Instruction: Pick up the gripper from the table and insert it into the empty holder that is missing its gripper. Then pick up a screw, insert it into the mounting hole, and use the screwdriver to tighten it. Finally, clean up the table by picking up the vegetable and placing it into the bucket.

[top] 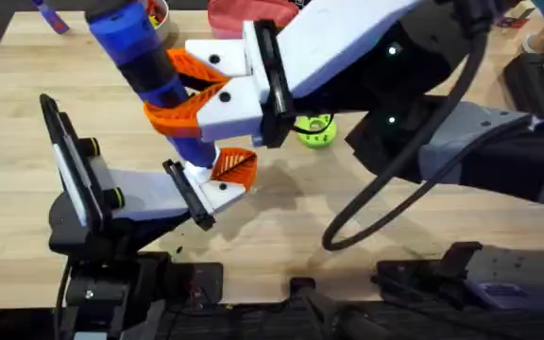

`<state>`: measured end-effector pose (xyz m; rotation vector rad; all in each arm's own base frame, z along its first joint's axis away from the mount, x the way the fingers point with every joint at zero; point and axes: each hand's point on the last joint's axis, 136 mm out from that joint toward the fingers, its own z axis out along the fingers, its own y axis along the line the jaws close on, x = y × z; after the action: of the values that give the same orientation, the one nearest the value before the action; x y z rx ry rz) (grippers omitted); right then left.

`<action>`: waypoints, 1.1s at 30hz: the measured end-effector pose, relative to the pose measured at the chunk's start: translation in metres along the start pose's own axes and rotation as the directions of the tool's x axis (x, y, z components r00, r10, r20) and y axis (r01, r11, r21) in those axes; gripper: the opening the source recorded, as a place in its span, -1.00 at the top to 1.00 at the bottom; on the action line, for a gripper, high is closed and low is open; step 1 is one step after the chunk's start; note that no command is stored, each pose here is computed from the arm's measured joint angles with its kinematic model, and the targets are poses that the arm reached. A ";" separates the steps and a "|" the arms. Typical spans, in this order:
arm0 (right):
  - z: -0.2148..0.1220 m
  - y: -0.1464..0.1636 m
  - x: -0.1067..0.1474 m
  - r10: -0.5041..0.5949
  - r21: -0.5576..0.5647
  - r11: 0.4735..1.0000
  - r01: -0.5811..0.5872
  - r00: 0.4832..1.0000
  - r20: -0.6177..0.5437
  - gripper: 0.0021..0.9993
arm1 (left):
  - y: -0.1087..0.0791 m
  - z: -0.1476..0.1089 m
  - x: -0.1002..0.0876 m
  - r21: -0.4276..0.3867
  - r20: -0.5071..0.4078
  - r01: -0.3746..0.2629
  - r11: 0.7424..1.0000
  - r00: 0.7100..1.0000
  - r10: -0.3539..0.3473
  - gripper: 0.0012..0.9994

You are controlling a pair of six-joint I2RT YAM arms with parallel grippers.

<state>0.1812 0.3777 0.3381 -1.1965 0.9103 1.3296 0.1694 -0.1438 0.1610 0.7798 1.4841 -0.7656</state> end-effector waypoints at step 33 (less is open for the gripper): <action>0.022 -0.014 -0.048 -0.016 -0.038 0.999 0.015 1.000 -0.015 0.95 | 0.001 0.000 0.000 -0.003 0.000 -0.001 1.000 1.000 0.001 0.96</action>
<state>0.1877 0.3904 0.3909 -1.2418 0.8884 1.3324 0.1698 -0.1435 0.1611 0.7781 1.4844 -0.7625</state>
